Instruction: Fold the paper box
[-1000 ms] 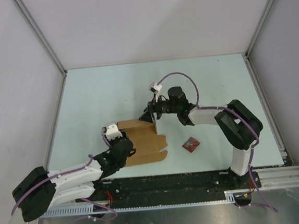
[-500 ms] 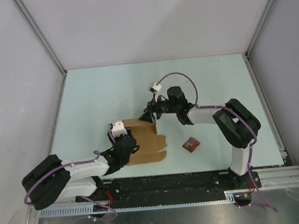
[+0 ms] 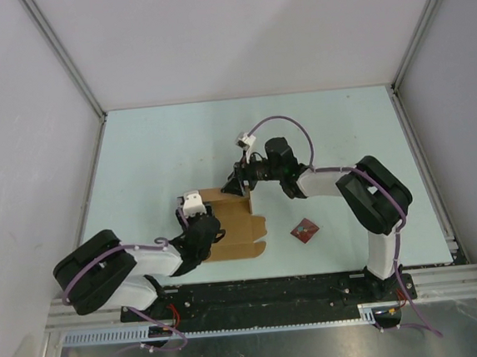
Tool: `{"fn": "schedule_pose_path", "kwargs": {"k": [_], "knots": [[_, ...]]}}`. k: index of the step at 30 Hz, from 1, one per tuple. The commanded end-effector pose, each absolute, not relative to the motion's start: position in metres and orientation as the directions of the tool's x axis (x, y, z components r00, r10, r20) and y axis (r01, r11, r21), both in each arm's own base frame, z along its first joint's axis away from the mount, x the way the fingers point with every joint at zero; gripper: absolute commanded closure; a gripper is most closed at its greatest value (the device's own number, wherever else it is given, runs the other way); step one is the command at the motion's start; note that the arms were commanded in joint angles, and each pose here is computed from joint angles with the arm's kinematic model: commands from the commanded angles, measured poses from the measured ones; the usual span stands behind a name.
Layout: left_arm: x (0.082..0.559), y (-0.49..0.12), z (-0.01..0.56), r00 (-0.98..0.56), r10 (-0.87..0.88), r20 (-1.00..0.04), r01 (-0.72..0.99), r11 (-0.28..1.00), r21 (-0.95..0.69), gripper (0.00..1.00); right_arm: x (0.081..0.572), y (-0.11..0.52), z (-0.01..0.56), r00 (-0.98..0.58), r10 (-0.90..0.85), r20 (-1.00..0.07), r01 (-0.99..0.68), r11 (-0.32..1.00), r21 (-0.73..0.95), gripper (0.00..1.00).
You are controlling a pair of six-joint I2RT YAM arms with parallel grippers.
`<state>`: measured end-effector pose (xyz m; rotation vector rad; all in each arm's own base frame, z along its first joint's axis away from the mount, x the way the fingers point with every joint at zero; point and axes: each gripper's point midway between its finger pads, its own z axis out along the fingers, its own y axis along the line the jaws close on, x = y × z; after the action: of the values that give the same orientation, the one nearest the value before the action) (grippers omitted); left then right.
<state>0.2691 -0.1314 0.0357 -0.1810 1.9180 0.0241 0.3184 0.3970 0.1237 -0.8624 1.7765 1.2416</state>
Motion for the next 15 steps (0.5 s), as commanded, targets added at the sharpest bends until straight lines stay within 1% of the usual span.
{"fn": "schedule_pose_path", "kwargs": {"k": [1,7,15], "knots": [[0.277,-0.139,0.043,-0.293,-0.166,-0.942,-0.131,0.983,-0.132,0.40,0.325,0.403,0.133,-0.425,-0.080,-0.901,-0.881,0.262,0.393,0.32],[0.284,-0.146,0.046,-0.266,-0.148,-0.953,-0.101,0.987,-0.125,0.42,0.324,0.404,0.127,-0.435,-0.090,-0.896,-0.879,0.258,0.401,0.37],[0.287,-0.154,0.048,-0.234,-0.133,-0.963,-0.044,0.991,-0.126,0.46,0.325,0.405,0.125,-0.439,-0.095,-0.894,-0.878,0.256,0.404,0.39]]}}
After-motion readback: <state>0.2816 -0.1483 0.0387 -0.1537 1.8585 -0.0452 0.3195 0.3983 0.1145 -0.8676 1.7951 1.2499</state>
